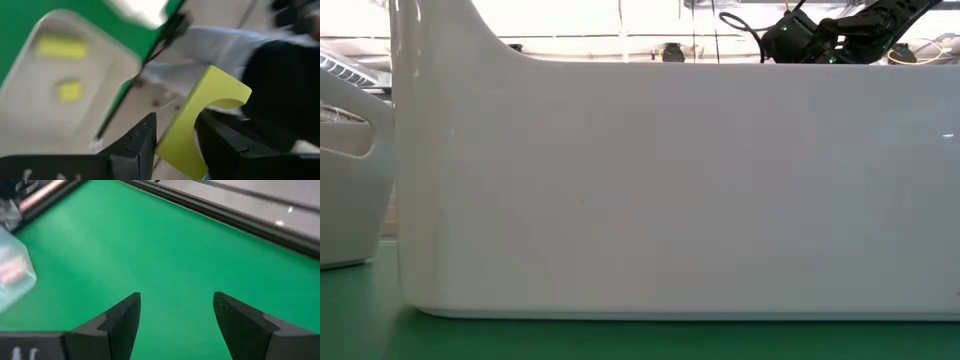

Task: Sort & place blocks by color
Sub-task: Put the green block into the gray bin

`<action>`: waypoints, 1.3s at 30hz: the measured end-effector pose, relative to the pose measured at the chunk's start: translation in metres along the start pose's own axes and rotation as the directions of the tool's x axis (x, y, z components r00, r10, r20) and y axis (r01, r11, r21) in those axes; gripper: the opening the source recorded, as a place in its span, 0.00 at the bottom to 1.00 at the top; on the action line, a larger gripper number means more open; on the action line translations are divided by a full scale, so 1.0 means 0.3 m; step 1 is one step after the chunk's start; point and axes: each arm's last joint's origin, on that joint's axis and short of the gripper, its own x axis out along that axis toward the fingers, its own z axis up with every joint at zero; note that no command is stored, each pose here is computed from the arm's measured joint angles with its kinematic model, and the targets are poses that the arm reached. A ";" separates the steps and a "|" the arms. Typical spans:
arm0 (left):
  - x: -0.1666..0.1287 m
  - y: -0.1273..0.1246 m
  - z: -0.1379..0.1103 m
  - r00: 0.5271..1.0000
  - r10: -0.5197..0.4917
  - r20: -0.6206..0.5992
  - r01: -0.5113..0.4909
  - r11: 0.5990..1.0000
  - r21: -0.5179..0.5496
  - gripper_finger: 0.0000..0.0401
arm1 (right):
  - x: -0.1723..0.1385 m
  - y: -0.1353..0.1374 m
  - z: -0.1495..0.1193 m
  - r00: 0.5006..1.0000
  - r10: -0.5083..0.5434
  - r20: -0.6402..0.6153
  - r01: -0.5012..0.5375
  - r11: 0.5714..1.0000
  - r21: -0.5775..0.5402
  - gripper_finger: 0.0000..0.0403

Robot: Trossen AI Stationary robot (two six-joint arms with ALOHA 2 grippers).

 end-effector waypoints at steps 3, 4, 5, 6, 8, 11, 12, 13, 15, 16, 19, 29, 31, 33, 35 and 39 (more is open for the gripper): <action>0.008 0.028 -0.038 0.994 0.105 -0.042 -0.105 0.994 -0.006 0.34 | 0.000 0.000 0.000 1.000 0.000 0.000 0.000 0.995 0.099 0.60; 0.009 0.039 -0.049 0.988 0.146 -0.046 -0.147 0.989 -0.009 0.33 | 0.000 0.000 0.000 1.000 0.000 0.000 0.000 0.993 0.117 0.60; 0.010 0.051 -0.059 0.980 0.189 -0.054 -0.190 0.982 -0.015 0.31 | 0.000 0.000 0.000 1.000 -0.001 0.000 0.000 0.992 0.129 0.60; 0.009 0.062 -0.070 0.972 0.228 -0.061 -0.229 0.973 -0.021 0.30 | 0.000 0.000 0.000 1.000 -0.001 0.000 0.001 0.991 0.135 0.60; 0.009 0.077 -0.090 0.956 0.284 -0.078 -0.287 0.958 -0.024 0.29 | 0.000 0.000 0.000 1.000 -0.001 0.000 0.001 0.991 0.136 0.60; 0.014 0.089 -0.122 0.937 0.338 -0.088 -0.337 0.941 0.023 0.30 | 0.000 0.000 0.000 1.000 0.000 0.000 0.000 0.987 0.161 0.60; 0.019 0.093 -0.130 0.934 0.348 -0.080 -0.345 0.938 0.048 0.31 | 0.000 0.000 0.000 1.000 0.000 0.000 0.000 0.983 0.181 0.60; 0.028 0.101 -0.137 0.930 0.362 -0.067 -0.358 0.931 0.074 0.33 | 0.000 0.000 0.000 1.000 0.000 0.000 0.000 0.979 0.203 0.60; 0.052 0.126 -0.149 0.916 0.400 -0.043 -0.393 0.912 0.117 0.34 | 0.000 0.003 -0.001 1.000 0.003 -0.002 -0.002 0.969 0.248 0.60; 0.066 0.142 -0.152 0.908 0.418 -0.034 -0.410 0.903 0.130 0.34 | 0.000 0.006 -0.002 1.000 0.006 -0.002 -0.005 0.965 0.262 0.60; 0.122 0.206 -0.161 0.884 0.468 -0.022 -0.460 0.875 0.149 0.31 | -0.002 0.028 -0.008 0.999 0.032 -0.001 -0.031 0.973 0.231 0.60; 0.302 0.355 -0.159 0.939 0.341 0.035 -0.341 0.919 0.197 0.33 | -0.027 0.155 0.003 0.966 0.224 0.133 -0.231 0.972 0.045 0.60; 0.315 0.367 -0.157 0.947 0.318 0.041 -0.320 0.926 0.202 0.33 | -0.034 0.174 0.007 0.954 0.256 0.159 -0.263 0.964 0.028 0.60; 0.322 0.373 -0.156 0.951 0.305 0.043 -0.307 0.930 0.203 0.33 | -0.044 0.189 0.009 0.944 0.281 0.175 -0.289 0.957 0.020 0.60; 0.324 0.376 -0.155 0.951 0.304 0.044 -0.307 0.930 0.204 0.32 | -0.061 0.202 0.011 0.933 0.306 0.189 -0.313 0.950 0.009 0.60; 0.329 0.359 -0.152 0.966 0.252 0.066 -0.260 0.930 0.259 0.34 | -0.120 0.218 0.024 0.906 0.355 0.231 -0.352 0.934 -0.059 0.60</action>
